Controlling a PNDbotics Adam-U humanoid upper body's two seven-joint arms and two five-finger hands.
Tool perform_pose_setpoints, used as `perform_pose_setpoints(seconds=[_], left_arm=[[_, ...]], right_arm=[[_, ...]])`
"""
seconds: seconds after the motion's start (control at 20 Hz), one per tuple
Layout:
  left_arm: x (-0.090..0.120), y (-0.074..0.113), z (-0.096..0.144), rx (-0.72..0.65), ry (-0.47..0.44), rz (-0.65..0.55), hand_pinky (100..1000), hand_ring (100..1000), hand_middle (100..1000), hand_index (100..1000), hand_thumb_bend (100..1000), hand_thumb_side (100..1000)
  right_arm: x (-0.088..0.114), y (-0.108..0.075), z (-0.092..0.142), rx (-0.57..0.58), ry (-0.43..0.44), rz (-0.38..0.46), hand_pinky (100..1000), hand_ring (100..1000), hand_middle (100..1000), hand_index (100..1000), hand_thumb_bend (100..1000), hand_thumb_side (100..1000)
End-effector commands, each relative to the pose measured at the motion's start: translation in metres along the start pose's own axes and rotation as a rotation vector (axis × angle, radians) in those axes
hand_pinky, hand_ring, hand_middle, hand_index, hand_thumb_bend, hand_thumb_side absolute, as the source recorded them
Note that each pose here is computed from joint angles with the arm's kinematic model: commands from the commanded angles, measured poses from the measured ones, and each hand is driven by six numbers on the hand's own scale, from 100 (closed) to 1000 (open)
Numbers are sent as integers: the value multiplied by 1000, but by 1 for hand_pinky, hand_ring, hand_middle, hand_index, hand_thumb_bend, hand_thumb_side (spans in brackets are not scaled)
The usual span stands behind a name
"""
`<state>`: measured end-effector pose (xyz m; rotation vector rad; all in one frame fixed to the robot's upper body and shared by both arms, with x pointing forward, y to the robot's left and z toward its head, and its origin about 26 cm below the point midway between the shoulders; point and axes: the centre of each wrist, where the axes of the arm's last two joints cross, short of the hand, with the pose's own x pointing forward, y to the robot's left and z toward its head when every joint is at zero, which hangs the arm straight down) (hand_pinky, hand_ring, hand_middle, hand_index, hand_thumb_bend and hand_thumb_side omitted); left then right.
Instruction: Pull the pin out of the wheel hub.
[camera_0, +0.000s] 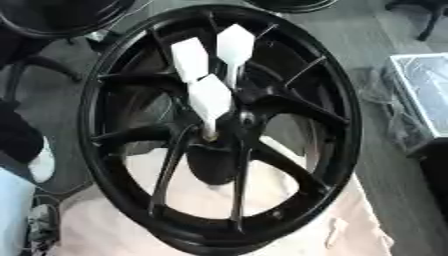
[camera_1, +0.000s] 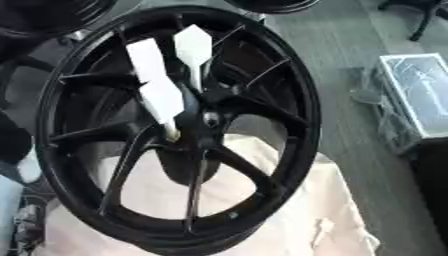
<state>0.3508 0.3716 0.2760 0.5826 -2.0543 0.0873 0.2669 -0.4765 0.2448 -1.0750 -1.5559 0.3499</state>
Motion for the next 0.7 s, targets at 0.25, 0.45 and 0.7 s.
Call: perform_pose_setpoints(seconds=[0.25, 0.45, 0.7], left_arm=[[16, 6, -5, 5, -52, -5, 784, 797, 761, 790, 236, 745], [17, 3, -5, 0, -56, 3, 784, 797, 761, 790, 236, 741], [17, 0, -4, -5, -56, 13, 784, 796, 761, 791, 237, 740]], right_arm=[[63, 2, -6, -137, -186, -381, 828, 731, 665, 862, 378, 442], [97, 10, -11, -129, -314, -551, 825, 704, 664, 865, 507, 361], [122, 23, -23, -107, -380, -665, 840, 733, 693, 870, 476, 379]])
